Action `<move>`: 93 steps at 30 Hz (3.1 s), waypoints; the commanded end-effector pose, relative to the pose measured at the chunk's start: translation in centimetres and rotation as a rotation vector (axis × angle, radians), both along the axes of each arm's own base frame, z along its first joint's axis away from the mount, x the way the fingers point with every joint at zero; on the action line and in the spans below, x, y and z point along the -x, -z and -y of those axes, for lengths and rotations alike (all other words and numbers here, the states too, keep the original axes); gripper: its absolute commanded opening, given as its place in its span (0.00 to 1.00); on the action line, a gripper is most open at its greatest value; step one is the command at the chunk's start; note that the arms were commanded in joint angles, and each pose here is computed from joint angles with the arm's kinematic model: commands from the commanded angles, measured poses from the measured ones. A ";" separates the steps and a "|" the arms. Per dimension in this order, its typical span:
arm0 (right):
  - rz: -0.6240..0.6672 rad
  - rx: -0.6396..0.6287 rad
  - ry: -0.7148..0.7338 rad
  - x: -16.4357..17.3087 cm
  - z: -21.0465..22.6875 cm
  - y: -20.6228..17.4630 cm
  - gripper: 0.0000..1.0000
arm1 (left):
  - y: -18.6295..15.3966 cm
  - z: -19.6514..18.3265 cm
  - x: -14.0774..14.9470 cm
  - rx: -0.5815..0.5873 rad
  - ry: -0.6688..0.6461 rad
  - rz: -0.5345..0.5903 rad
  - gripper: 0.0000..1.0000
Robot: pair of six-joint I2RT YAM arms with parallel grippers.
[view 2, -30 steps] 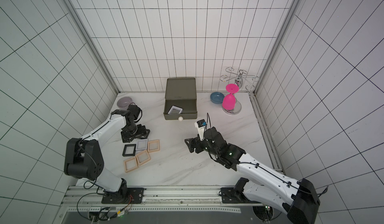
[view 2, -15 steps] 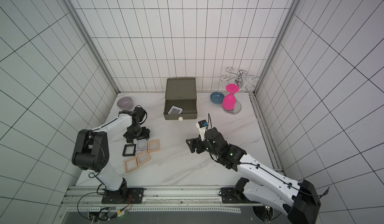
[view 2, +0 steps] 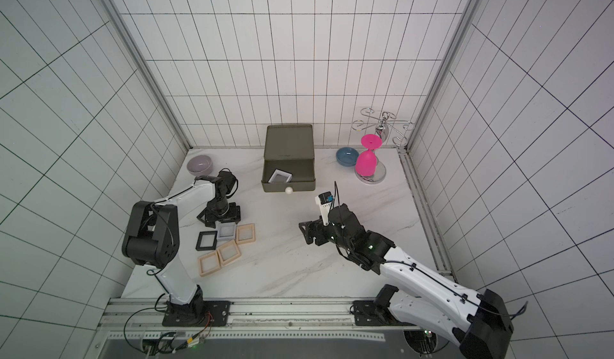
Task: Place the brooch boxes into the drawer by color
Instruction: Pick up the brooch box from the center of the board, then place the brooch box in the drawer.
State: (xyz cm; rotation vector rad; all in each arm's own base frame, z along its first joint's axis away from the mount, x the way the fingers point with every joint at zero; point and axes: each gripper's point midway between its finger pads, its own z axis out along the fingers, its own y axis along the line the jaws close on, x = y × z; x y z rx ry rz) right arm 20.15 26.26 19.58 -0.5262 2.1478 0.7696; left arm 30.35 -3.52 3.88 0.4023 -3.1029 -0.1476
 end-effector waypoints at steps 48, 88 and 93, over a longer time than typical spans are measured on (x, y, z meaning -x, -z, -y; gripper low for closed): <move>-0.019 0.011 0.030 -0.7 0.1 0.3 0.89 | -4.9 0.8 -0.2 0.016 0.020 0.115 0.68; -0.011 -0.008 0.112 -1.1 3.8 0.2 0.89 | -22.7 22.9 -11.7 0.282 0.326 0.525 0.66; -0.020 -0.013 0.121 -1.2 4.1 0.4 0.89 | -21.3 22.4 -11.6 0.220 0.336 0.492 0.66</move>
